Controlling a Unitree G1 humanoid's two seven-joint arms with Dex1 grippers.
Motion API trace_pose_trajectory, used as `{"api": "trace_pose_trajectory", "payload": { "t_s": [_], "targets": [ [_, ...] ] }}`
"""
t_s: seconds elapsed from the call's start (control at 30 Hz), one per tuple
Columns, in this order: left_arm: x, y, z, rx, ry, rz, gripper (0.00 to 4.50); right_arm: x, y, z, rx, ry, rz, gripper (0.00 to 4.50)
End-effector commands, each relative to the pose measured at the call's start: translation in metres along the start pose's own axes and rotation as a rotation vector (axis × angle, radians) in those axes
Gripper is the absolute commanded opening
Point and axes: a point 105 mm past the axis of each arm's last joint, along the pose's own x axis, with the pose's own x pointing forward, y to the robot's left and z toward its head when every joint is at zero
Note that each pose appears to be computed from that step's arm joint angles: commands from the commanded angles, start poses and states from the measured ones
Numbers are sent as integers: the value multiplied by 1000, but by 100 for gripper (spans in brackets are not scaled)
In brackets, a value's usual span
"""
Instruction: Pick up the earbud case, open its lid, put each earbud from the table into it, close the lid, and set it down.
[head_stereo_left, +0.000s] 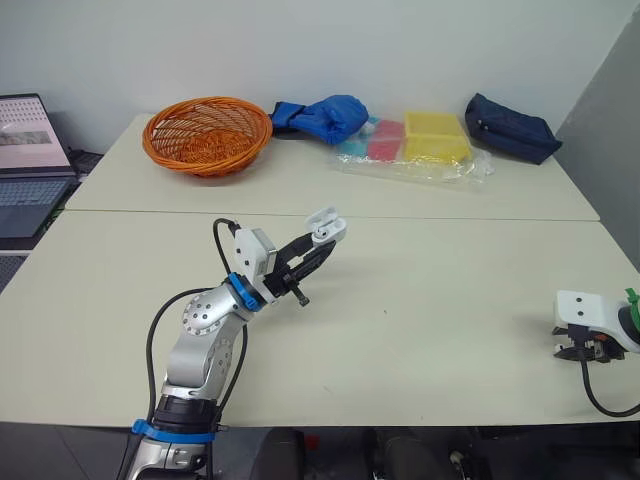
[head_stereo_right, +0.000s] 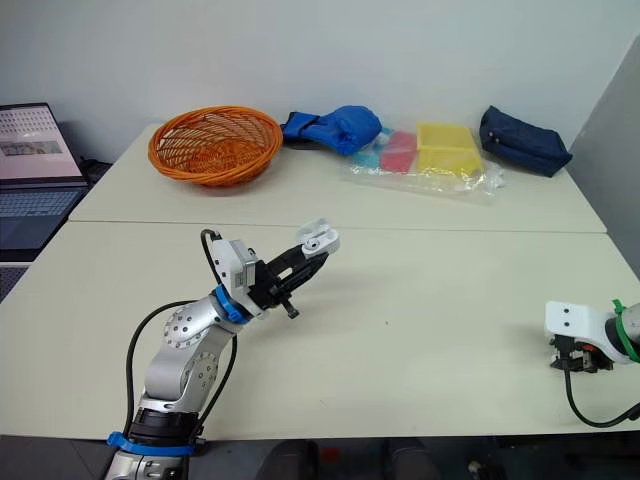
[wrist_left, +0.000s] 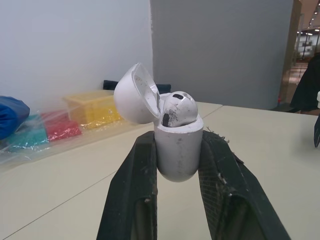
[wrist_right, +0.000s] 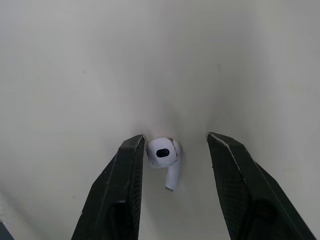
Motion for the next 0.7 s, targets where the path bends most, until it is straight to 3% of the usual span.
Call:
{"api": "trace_pose_trajectory", "payload": {
  "t_s": [0.03,0.23,0.57,0.7],
  "targets": [
    [5,-3,13,23,-51,-18,74,2,3,-13,48,50,22,205],
    [4,0,14,31,-47,-17,74,3,6,-12,148,38,44,205],
    [5,-1,16,32,-45,-21,74,9,8,-4,111,19,49,205],
    [6,0,16,32,-45,-22,74,10,9,-1,96,11,50,109]
  ]
}}
